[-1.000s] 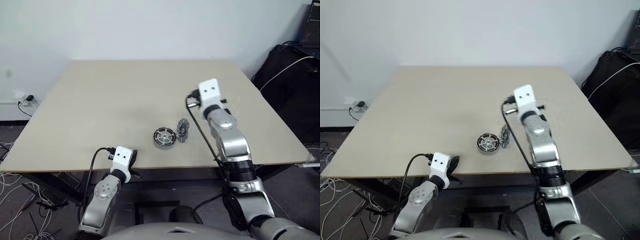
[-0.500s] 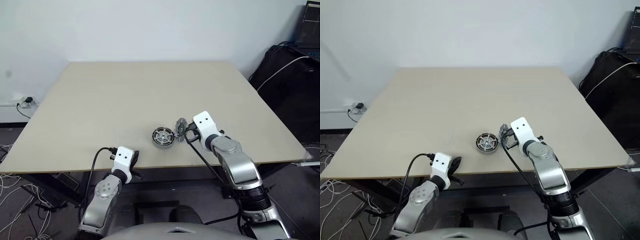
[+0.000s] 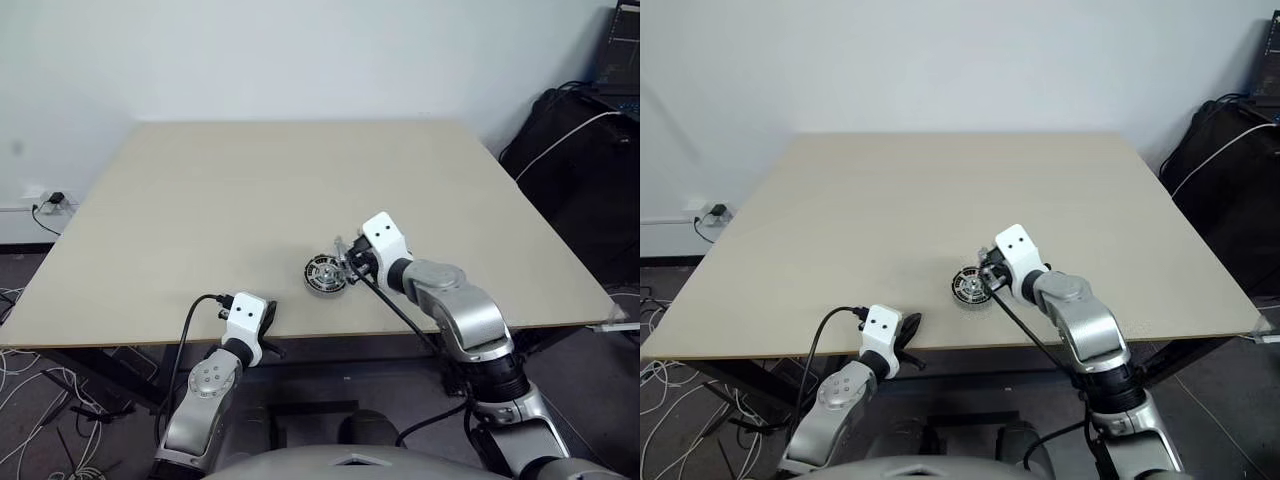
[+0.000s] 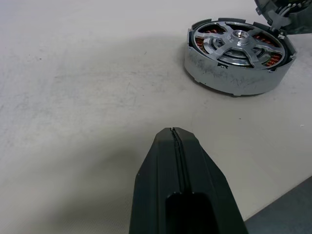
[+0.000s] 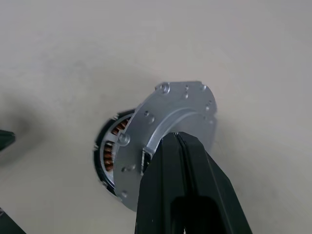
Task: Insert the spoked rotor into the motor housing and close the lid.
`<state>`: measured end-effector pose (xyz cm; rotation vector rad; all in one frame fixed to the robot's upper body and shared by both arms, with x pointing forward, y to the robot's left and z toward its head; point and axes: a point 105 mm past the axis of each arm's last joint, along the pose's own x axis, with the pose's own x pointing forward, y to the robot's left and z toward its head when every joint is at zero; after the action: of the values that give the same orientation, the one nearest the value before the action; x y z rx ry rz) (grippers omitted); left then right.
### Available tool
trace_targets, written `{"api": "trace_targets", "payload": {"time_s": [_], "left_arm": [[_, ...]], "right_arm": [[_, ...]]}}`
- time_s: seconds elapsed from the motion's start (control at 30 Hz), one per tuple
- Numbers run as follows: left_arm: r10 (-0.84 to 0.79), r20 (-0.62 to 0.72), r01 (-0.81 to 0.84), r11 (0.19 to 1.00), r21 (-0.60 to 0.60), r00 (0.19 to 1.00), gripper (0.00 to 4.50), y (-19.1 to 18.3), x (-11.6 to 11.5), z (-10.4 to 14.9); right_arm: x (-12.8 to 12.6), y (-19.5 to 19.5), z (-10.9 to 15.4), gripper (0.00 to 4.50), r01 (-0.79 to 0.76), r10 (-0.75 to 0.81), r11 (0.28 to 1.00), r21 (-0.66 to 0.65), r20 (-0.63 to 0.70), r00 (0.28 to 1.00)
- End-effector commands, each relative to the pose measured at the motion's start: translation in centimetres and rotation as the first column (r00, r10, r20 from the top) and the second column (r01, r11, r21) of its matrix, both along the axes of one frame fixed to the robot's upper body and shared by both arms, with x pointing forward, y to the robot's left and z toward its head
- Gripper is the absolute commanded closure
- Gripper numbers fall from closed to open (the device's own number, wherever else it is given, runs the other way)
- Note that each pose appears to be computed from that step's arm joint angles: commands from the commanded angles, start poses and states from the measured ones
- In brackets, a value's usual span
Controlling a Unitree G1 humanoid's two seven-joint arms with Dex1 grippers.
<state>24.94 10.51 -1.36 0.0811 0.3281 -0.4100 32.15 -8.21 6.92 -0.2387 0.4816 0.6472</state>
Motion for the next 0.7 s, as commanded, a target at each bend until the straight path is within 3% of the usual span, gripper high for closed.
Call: {"api": "trace_targets", "payload": {"time_s": [0.03, 0.47, 0.7], "left_arm": [[0.004, 0.052, -0.004, 1.0, -0.003, 0.999, 4.5, 0.1, 0.6, 1.3], [0.02, 0.057, -0.02, 1.0, 0.004, 0.998, 4.5, 0.4, 0.6, 1.5], [0.022, 0.057, -0.022, 1.0, 0.003, 0.998, 4.5, 0.4, 0.6, 1.5]], "right_arm": [[0.4, 1.7, 0.8, 4.47, -0.059, 0.059, 0.998, 0.009, 0.044, 0.997], [2.1, 3.6, -3.0, 4.47, -0.055, 0.055, 0.998, 0.012, -0.027, 0.998], [1.1, 3.9, -4.3, 4.47, -0.078, 0.081, 0.996, 0.034, -0.102, 0.991]]}}
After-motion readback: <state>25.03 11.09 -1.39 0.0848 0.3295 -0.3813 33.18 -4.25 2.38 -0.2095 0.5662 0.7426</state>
